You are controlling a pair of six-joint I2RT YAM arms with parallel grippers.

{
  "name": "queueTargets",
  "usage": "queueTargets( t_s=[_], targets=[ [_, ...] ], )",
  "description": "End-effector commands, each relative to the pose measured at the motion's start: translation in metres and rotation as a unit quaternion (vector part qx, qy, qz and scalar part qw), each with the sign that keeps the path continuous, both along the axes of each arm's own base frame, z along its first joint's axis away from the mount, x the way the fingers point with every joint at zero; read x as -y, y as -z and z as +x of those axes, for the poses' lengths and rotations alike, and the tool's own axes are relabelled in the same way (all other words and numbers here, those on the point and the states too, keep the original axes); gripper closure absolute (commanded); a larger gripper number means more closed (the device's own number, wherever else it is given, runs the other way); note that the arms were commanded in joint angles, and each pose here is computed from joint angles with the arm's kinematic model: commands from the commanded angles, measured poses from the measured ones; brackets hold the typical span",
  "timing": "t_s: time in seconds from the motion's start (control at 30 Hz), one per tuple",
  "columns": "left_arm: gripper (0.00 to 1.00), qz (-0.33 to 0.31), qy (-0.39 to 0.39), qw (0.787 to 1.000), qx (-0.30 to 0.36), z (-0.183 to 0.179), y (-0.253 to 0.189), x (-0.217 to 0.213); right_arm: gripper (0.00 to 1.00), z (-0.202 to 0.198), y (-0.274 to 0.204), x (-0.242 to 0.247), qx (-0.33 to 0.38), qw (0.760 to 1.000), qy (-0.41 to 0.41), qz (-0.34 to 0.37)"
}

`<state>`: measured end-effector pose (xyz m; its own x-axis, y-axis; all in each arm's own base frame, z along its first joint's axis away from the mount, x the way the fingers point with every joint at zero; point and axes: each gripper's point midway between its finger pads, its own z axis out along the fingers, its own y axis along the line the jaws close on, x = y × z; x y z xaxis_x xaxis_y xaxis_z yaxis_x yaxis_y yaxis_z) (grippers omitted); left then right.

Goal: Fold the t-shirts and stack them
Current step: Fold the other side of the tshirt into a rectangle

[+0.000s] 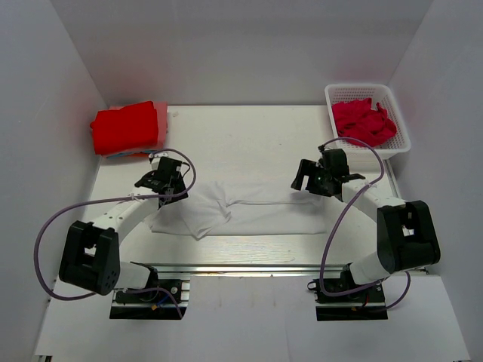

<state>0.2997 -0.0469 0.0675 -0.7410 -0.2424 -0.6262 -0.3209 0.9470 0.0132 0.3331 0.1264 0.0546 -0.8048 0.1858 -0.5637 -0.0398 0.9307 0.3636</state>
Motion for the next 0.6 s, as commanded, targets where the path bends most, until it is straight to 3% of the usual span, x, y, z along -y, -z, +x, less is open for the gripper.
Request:
queueTargets(
  t_s=[0.0,0.17,0.33,0.47,0.53,0.57],
  targets=[
    [0.27,-0.006,0.023,0.999,0.046,0.025,-0.004,0.002,0.10,0.012,-0.014,0.002,0.022,1.000,0.001,-0.011],
    [0.38,-0.038,0.063,0.996,0.051,0.037,0.001,0.014,0.10,0.012,-0.009,0.004,0.012,1.000,0.006,-0.016],
    [0.60,-0.041,0.066,0.996,0.048,0.041,0.009,0.014,0.10,0.014,-0.007,0.004,0.007,1.000,0.007,-0.017],
    [0.64,-0.042,0.069,0.996,0.043,0.043,0.016,0.013,0.10,0.014,-0.003,0.005,0.001,1.000,0.007,-0.021],
    [0.76,-0.037,0.061,0.997,0.037,0.044,0.018,0.009,0.10,0.015,-0.004,0.004,0.002,1.000,0.006,-0.020],
    [0.88,-0.037,0.061,0.997,0.037,0.044,0.018,0.009,0.10,0.016,-0.005,0.004,0.002,1.000,0.007,-0.020]
  ],
)
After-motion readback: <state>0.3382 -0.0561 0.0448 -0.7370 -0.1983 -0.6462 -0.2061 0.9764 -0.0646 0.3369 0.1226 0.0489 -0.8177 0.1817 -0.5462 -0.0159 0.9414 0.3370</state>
